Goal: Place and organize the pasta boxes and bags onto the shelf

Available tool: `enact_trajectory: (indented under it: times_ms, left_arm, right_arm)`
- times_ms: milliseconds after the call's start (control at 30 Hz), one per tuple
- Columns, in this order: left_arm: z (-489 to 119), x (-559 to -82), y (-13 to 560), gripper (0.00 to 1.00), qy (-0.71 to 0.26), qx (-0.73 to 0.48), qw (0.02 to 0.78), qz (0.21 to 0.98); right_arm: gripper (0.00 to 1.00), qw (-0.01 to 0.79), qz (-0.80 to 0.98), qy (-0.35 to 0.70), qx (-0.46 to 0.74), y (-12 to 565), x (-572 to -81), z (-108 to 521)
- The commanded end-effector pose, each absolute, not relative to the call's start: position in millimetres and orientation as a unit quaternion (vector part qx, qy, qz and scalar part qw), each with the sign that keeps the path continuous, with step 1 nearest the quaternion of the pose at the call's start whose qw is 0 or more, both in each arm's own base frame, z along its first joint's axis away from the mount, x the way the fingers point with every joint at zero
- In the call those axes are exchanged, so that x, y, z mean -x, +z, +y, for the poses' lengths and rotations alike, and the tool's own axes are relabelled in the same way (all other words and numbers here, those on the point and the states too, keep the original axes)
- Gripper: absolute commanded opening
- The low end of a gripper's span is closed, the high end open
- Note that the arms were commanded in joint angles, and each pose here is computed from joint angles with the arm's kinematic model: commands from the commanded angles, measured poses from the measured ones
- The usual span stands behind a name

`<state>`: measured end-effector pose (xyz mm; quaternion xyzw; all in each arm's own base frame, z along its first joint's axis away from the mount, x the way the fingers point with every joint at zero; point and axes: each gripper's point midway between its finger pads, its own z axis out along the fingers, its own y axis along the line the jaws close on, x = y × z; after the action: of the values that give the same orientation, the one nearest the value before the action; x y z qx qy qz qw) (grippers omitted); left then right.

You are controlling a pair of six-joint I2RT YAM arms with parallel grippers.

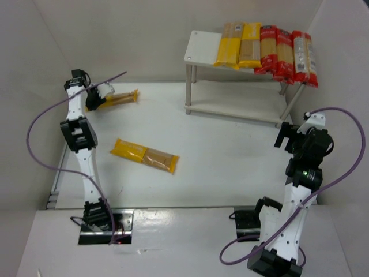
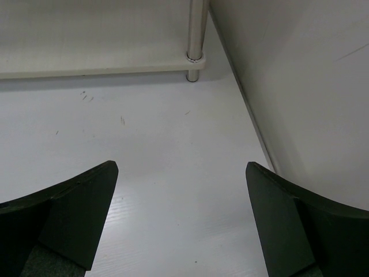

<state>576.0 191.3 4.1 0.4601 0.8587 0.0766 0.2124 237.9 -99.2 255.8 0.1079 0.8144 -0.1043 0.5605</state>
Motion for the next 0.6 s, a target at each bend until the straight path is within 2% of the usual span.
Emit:
enact_trajectory:
  times_ms: [0,33,67,133,200,267,333,467,533,567]
  left_arm:
    - [180,-546,-18,0.41,0.025,-0.473,0.156,0.867]
    - [183,-556,-2,0.15,0.047,-0.463,0.178,0.867]
    - [184,-560,0,0.00,0.054,-0.452,0.189,0.870]
    - [177,-560,7,0.00,0.013,-0.437,0.224,0.871]
    - [171,-565,39,0.00,-0.020,-0.421,0.287,0.860]
    - [160,-566,71,0.00,-0.033,-0.421,0.317,0.849]
    - [143,-557,71,0.00,-0.081,-0.419,0.320,0.846]
    - [117,-544,115,0.00,-0.126,-0.420,0.355,0.826]
    - [103,-526,104,0.00,-0.168,-0.427,0.341,0.821]
    - [95,-518,121,0.00,-0.164,-0.441,0.344,0.812]
  right_arm:
    - [1.00,0.567,0.809,-0.110,-0.109,263,-237,-103]
    - [1.00,0.567,0.809,-0.110,-0.109,263,-237,-103]
    - [1.00,0.567,0.809,-0.110,-0.109,263,-237,-103]
    - [1.00,0.567,0.810,-0.109,-0.104,263,-237,-103]
    - [1.00,0.567,0.810,-0.109,-0.104,263,-237,-103]
    - [1.00,0.567,0.810,-0.109,-0.104,264,-237,-103]
    - [1.00,0.571,0.807,-0.111,-0.103,266,-236,-102]
    - [1.00,0.575,0.804,-0.112,-0.102,268,-234,-101]
    - [1.00,0.575,0.804,-0.112,-0.102,268,-234,-101]
    - [1.00,0.576,0.804,-0.109,-0.100,268,-235,-100]
